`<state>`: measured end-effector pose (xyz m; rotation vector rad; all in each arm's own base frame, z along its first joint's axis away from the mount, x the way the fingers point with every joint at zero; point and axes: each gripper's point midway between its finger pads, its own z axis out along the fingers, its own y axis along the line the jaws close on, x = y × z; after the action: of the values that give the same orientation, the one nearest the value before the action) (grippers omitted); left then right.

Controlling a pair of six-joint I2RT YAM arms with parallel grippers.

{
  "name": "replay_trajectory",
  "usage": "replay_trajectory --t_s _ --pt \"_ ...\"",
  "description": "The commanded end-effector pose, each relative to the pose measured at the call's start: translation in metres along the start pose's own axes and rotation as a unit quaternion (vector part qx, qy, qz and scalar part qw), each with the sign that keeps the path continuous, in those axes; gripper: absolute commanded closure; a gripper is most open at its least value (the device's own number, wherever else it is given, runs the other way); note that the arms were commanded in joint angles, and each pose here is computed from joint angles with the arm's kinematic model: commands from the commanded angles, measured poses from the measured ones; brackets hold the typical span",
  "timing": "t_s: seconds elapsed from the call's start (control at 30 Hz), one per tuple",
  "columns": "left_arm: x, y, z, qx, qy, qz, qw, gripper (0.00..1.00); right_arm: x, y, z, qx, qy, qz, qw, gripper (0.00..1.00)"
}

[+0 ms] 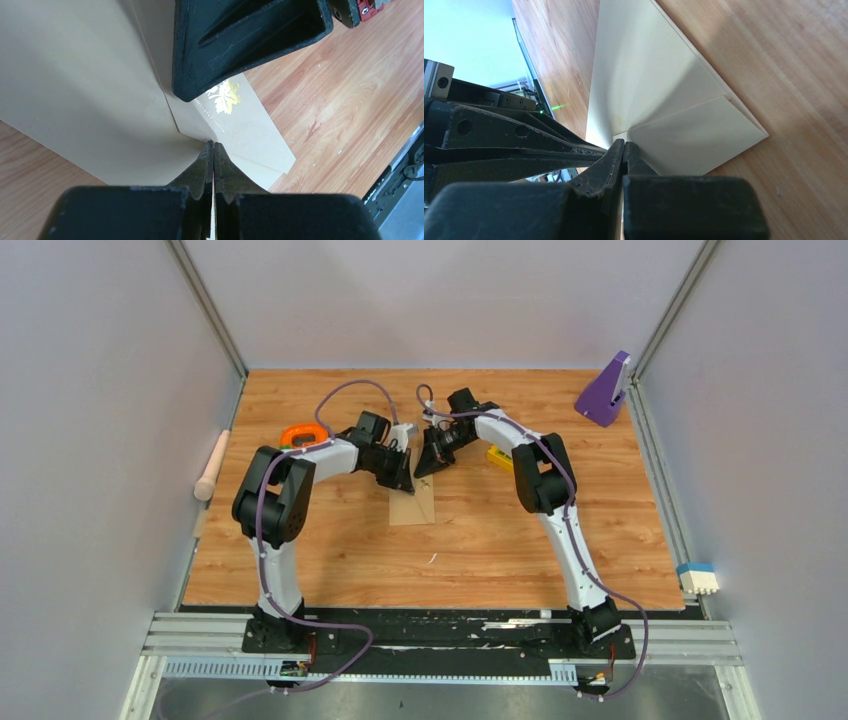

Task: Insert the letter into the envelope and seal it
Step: Seal the envelope flap on the envelope.

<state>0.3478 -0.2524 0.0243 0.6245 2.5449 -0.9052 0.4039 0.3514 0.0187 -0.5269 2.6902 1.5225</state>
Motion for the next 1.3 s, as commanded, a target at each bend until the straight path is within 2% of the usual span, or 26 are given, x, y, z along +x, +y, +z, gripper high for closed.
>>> replay_trajectory --t_s 0.0,0.13,0.37,0.73,0.97,1.27 --pt "-0.021 -0.011 -0.017 0.003 -0.026 0.011 1.000 1.00 0.010 -0.044 0.007 0.092 0.006 -0.008 0.996 1.00" --pt "-0.054 -0.004 -0.033 0.027 -0.085 -0.030 0.996 1.00 0.011 -0.043 0.006 0.093 0.007 -0.009 0.996 1.00" --pt "-0.081 -0.016 -0.041 0.077 -0.120 -0.044 0.989 1.00 0.011 -0.043 0.006 0.092 0.007 -0.009 0.996 1.00" --pt "-0.041 0.002 -0.007 0.072 -0.058 -0.068 0.993 1.00 0.010 -0.043 0.006 0.093 0.006 -0.010 0.996 1.00" --pt "-0.009 0.023 0.003 0.025 -0.011 -0.062 0.998 1.00 0.008 -0.043 0.006 0.095 0.004 -0.014 0.995 1.00" --pt "0.007 0.031 0.010 -0.010 0.024 -0.048 0.999 1.00 0.008 -0.044 0.005 0.098 0.004 -0.015 0.995 1.00"
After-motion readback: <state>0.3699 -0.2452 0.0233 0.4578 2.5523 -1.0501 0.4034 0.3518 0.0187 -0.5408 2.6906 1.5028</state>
